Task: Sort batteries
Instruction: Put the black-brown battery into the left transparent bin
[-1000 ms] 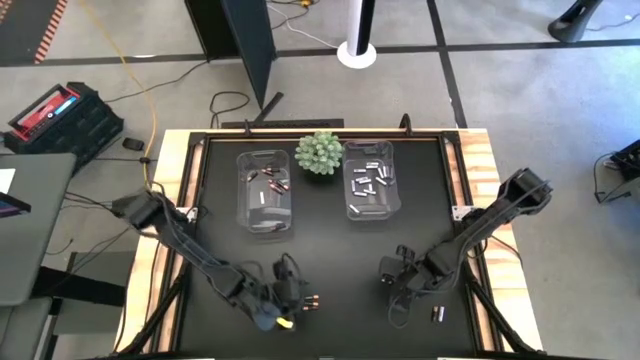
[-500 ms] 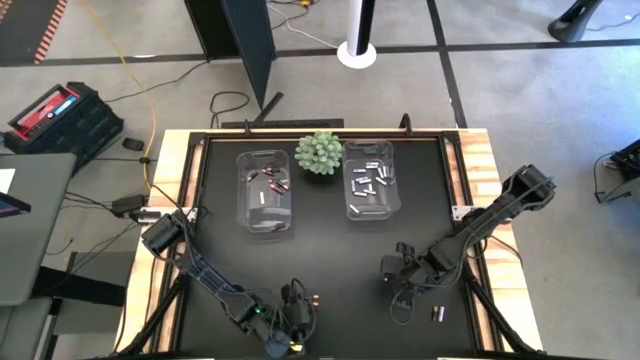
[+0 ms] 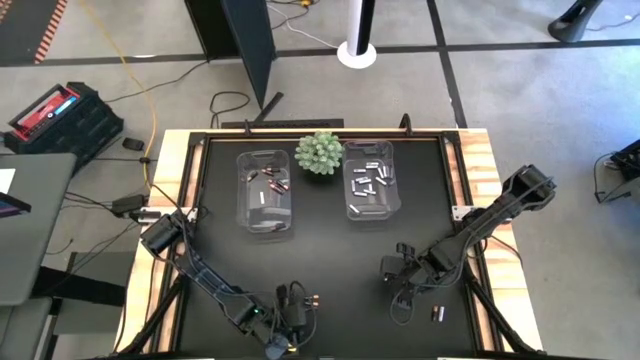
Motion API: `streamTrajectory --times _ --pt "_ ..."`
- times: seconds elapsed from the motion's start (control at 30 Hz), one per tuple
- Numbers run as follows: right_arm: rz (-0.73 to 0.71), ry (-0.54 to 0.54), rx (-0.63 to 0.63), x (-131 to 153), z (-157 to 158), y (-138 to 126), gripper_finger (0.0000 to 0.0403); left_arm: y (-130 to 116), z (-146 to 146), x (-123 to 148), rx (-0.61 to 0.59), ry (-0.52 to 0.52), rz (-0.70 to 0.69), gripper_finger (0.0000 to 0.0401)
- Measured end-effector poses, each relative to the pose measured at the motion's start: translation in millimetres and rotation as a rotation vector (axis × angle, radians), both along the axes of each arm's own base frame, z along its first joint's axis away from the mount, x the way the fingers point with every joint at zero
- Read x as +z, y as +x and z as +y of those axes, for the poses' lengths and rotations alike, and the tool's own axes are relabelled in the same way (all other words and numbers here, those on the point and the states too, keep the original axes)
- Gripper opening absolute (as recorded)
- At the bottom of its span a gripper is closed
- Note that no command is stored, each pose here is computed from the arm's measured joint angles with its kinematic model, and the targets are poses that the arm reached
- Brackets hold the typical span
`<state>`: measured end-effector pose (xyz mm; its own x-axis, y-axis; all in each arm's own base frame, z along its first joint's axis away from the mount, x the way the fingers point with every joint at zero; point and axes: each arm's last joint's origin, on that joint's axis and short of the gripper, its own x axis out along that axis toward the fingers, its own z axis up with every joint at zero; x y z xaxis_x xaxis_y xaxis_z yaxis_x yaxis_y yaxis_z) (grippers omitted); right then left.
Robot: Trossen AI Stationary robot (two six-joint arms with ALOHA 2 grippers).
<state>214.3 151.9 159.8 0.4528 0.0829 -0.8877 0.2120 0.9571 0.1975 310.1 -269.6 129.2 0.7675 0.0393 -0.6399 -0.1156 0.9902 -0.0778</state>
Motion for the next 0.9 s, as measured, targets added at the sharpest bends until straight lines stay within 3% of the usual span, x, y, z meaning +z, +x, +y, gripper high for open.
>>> streamTrajectory --times 0.9 --pt "-0.016 0.017 -0.009 1 1 1 0.0126 7 11 -5 0.046 -0.031 0.044 0.0245"
